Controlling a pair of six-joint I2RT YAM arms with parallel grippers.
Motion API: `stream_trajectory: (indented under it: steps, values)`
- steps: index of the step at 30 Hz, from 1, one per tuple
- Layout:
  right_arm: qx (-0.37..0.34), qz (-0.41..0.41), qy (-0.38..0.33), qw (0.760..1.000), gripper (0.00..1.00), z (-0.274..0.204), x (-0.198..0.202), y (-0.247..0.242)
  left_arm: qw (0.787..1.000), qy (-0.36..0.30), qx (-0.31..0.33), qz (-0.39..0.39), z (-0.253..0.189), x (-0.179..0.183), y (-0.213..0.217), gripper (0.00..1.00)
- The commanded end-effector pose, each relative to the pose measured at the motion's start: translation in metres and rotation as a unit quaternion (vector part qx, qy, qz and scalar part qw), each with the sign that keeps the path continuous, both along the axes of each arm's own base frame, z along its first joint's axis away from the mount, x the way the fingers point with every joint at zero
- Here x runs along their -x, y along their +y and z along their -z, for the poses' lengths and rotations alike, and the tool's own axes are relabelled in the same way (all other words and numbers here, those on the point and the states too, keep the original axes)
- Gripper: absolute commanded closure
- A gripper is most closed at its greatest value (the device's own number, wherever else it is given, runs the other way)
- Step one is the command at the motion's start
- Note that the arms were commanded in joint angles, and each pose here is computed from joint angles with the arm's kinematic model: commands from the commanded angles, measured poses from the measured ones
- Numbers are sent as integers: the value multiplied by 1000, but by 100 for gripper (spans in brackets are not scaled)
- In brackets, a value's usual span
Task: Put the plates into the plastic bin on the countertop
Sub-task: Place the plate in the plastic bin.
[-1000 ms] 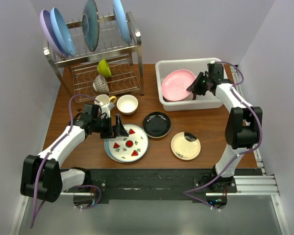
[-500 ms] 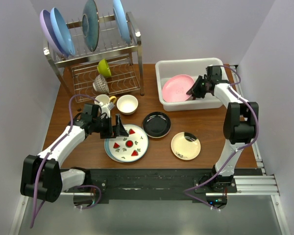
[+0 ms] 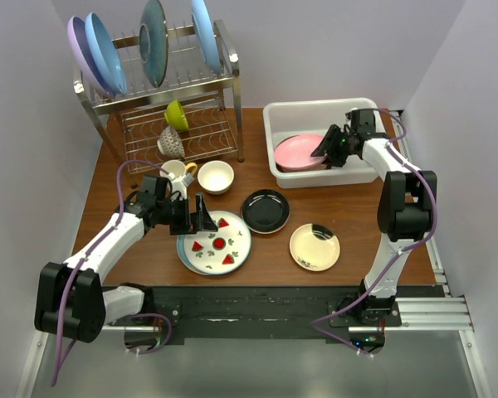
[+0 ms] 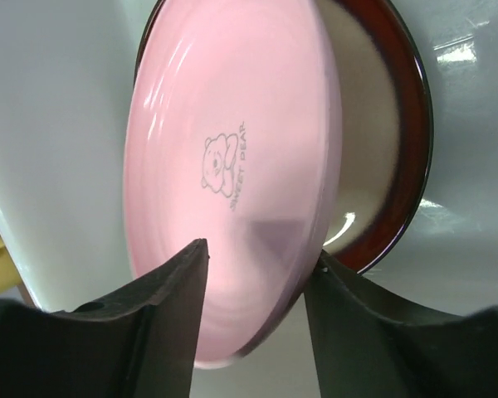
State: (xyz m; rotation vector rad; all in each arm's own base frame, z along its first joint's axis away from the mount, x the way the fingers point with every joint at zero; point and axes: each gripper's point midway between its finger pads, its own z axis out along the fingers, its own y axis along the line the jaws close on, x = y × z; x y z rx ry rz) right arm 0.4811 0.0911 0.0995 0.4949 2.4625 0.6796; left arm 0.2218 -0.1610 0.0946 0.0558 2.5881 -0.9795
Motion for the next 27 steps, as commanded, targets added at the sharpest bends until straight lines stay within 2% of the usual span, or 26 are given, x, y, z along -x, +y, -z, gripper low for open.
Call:
stream_trajectory:
  steps: [1, 11, 18, 27]
  values:
    - [0, -24, -18, 1000, 44, -18, -3, 5, 1000, -18, 8, 18, -3, 2, -3, 0]
    - [31, -28, -15, 999, 40, -20, 3, -4, 999, -20, 19, 18, -8, 1, -6, 0]
    - [59, -32, -16, 998, 30, -28, 4, -12, 999, -22, 24, 21, -10, 2, -7, 0]
    - [73, -38, -7, 997, 29, -29, 2, -14, 999, -23, 25, 22, -11, 3, -7, 0]
